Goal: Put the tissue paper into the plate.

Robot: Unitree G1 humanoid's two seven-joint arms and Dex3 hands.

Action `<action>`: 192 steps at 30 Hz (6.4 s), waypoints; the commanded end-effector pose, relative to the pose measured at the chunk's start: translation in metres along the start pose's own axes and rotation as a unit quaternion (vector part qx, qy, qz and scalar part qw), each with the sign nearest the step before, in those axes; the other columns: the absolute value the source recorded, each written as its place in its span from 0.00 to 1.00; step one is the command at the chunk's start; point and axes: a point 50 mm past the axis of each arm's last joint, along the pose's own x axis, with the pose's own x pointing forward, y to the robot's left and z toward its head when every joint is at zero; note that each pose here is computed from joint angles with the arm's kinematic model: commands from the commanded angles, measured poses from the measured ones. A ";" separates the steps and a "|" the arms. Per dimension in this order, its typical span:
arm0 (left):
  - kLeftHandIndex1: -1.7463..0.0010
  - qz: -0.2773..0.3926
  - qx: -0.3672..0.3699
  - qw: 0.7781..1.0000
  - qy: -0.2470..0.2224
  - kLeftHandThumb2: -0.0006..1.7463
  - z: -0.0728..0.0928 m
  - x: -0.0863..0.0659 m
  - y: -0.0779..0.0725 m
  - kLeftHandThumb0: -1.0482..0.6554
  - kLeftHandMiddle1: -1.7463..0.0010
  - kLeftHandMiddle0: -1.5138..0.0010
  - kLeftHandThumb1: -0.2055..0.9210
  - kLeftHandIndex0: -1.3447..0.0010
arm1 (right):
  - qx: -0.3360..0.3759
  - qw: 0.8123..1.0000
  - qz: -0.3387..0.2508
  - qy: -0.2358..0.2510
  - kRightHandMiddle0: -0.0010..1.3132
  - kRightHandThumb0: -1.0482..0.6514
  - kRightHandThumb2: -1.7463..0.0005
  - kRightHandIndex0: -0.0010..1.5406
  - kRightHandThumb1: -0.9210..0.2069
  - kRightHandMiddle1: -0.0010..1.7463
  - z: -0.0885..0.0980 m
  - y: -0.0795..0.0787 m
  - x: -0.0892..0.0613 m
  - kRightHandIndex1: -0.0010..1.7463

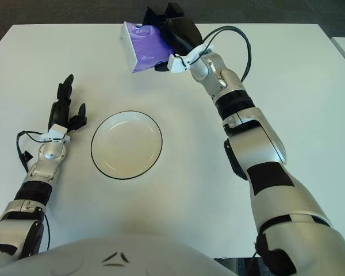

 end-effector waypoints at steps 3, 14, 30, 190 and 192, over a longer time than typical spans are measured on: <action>0.83 -0.055 -0.047 0.979 0.191 0.45 -0.056 -0.093 -0.054 0.22 1.00 0.90 1.00 1.00 | 0.034 0.999 0.012 -0.040 0.53 0.32 0.16 0.79 0.64 1.00 0.029 -0.009 -0.012 1.00; 0.82 -0.056 -0.050 0.979 0.190 0.45 -0.055 -0.091 -0.055 0.23 1.00 0.90 1.00 1.00 | 0.093 0.991 0.044 -0.088 0.49 0.33 0.22 0.76 0.58 1.00 0.048 -0.004 -0.028 1.00; 0.82 -0.055 -0.053 0.979 0.189 0.47 -0.057 -0.093 -0.054 0.22 1.00 0.90 1.00 1.00 | 0.106 0.977 0.120 -0.144 0.49 0.34 0.22 0.75 0.57 1.00 0.066 -0.001 -0.044 1.00; 0.85 -0.076 -0.074 0.980 0.169 0.50 -0.049 -0.087 -0.058 0.17 1.00 0.89 1.00 1.00 | 0.007 0.956 0.237 -0.171 0.00 0.00 0.79 0.00 0.00 0.00 0.065 0.022 -0.065 0.00; 0.84 -0.075 -0.073 0.980 0.171 0.50 -0.050 -0.087 -0.059 0.17 1.00 0.89 1.00 1.00 | 0.013 0.957 0.233 -0.170 0.00 0.00 0.79 0.00 0.00 0.00 0.064 0.022 -0.065 0.00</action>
